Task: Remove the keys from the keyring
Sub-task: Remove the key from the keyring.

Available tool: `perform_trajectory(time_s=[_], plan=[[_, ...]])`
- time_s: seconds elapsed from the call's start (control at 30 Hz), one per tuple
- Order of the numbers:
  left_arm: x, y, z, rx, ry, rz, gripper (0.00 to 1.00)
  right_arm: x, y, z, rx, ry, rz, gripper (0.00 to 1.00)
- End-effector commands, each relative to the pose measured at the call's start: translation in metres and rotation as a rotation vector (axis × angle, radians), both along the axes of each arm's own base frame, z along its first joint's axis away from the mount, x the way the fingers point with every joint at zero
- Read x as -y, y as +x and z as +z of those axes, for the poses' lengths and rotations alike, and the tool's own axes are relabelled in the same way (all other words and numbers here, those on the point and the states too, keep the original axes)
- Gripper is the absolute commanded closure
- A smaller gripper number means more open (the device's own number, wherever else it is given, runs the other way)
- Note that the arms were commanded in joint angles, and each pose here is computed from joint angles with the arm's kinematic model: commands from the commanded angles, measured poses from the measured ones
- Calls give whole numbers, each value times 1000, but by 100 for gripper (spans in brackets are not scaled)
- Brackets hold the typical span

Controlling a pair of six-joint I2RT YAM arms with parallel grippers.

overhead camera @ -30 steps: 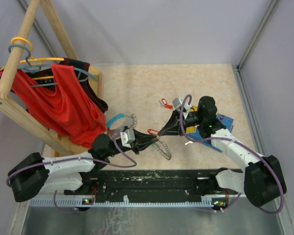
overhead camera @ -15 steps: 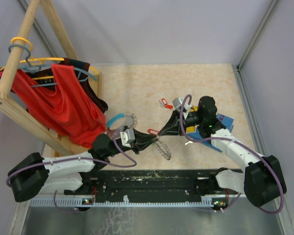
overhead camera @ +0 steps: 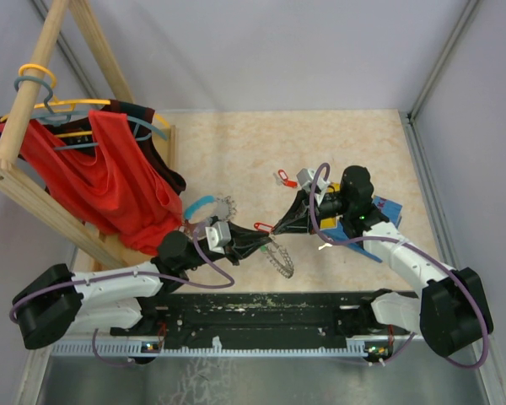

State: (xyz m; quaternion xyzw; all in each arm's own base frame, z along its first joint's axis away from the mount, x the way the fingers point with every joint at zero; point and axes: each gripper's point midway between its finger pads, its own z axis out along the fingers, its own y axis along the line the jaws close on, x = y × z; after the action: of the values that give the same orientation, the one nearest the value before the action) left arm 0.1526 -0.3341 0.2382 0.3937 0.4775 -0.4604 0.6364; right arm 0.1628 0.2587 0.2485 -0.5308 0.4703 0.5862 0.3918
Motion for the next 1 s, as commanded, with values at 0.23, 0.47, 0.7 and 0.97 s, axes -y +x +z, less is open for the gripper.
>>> perform_trajectory(time_s=[0.23,0.47,0.7,0.97], plan=[[-2,1,21,19,-56,8,81,2,-1,18,95,37,15,100],[-2,1,19,19,-52,7,83,2,-1,18,94,37,15,100],[-1,0,15,14,-41,-3,83,2,-1,18,95,38,14,100],[1,-1,12,11,-28,-15,83,1,-1,18,96,37,14,100]])
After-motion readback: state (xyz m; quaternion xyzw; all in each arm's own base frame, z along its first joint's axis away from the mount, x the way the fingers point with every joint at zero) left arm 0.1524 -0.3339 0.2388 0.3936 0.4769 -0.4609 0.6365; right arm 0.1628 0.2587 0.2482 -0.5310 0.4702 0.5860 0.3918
